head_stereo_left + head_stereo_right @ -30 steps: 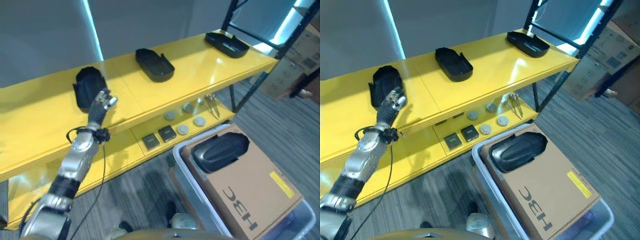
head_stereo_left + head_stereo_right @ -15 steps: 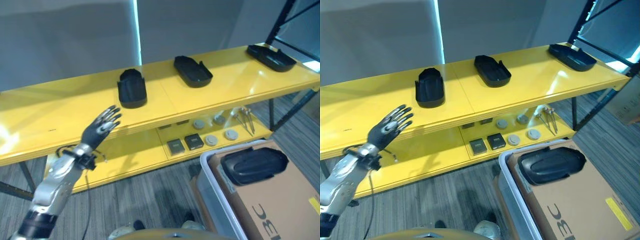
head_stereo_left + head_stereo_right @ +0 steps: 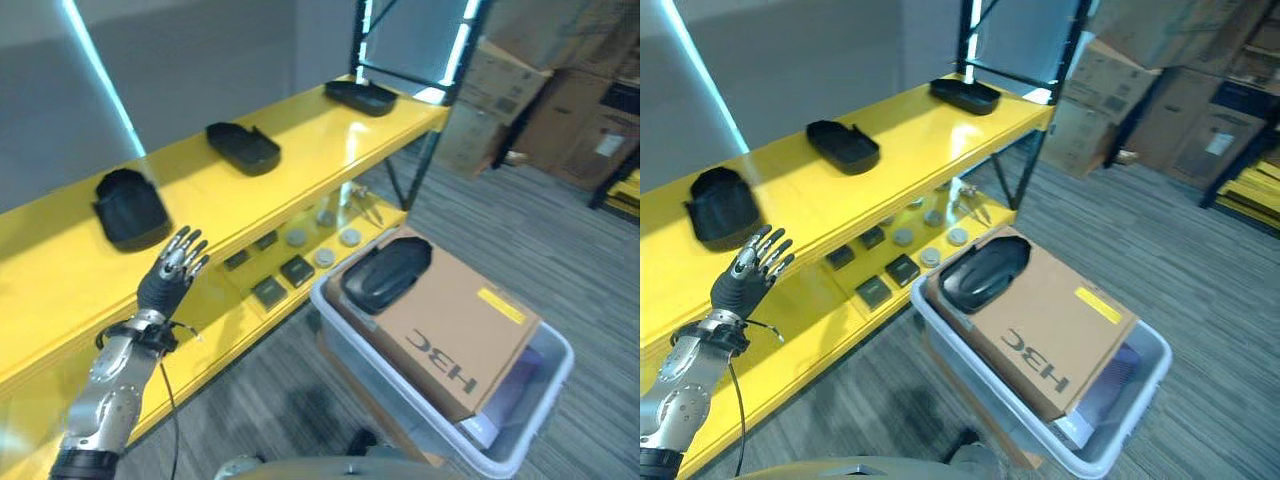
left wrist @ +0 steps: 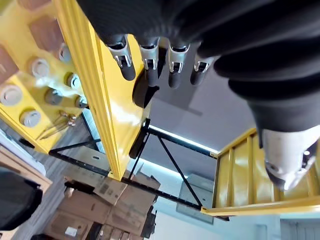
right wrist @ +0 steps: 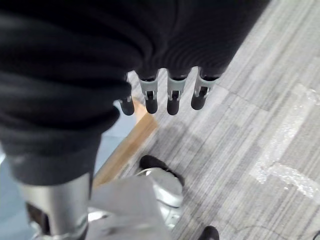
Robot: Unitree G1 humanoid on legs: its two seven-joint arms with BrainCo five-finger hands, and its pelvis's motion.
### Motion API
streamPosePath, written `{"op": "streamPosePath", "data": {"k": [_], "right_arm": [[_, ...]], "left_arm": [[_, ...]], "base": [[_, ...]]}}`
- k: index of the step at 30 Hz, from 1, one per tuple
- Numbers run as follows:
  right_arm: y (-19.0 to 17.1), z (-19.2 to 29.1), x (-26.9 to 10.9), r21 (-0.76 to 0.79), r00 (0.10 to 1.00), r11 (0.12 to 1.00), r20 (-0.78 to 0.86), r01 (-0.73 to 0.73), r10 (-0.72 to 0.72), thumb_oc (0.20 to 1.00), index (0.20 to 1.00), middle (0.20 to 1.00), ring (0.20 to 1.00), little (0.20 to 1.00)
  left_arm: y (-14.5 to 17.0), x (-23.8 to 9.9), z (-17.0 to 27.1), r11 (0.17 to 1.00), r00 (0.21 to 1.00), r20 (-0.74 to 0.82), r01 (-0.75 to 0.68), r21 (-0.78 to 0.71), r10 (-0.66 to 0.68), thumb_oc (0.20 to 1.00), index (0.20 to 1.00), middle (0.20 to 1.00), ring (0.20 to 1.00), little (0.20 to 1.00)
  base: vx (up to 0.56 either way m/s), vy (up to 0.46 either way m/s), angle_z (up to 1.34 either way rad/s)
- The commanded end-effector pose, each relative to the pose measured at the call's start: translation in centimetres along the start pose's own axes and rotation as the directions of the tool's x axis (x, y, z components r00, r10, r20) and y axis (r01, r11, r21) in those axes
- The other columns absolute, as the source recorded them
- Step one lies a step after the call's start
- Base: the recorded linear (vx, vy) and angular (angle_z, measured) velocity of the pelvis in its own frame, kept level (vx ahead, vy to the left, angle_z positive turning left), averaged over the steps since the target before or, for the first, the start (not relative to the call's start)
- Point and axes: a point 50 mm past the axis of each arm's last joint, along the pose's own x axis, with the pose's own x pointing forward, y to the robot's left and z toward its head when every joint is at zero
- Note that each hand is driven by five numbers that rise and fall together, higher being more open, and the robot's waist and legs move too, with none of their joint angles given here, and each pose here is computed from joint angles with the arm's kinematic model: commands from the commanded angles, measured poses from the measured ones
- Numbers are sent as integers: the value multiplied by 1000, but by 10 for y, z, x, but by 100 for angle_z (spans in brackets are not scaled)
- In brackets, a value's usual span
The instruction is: Move parts from the plastic box to the shelf.
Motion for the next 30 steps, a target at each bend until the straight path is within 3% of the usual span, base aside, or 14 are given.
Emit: {"op": "streamPosePath", "data": {"k": [1,8,16,21,23,26,30], "right_arm": [[4,-6,0,-60,1000,998,-15,0,-1,1000,1000,1000,1000,1000],[-25,18,2,-80,998,995,50,52,-48,1000,1000,1000,1000,1000],[-34,44,1,-48,991,995,105,83,-77,1000,1000,1000,1000,1000],[-38,76,-4,205,957,972,240,115,-164,1000,1000,1000,1000,1000],[-45,108,-16,285,899,950,370,128,-232,1000,1000,1000,1000,1000],[-52,133,-31,324,829,935,476,143,-292,1000,1000,1000,1000,1000],[-72,208,-84,401,537,909,745,113,-396,1000,1000,1000,1000,1000]], "left_arm": [[-16,16,29,998,984,166,54,18,-57,1000,1000,1000,1000,1000],[5,9,10,992,983,146,-103,-76,113,1000,1000,1000,1000,1000],[34,-10,5,988,974,166,-146,-57,154,1000,1000,1000,1000,1000],[34,-5,6,938,987,122,-140,316,106,1000,1000,1000,1000,1000],[39,-13,4,875,993,45,-116,471,107,1000,1000,1000,1000,1000],[39,-20,2,816,996,11,-81,573,91,1000,1000,1000,1000,1000],[40,-32,-26,683,983,-149,37,730,106,1000,1000,1000,1000,1000]], "base": [[123,-232,-55],[105,-57,-96],[101,206,-98],[97,256,-95],[114,208,-56],[70,133,-41],[44,150,-10]]}}
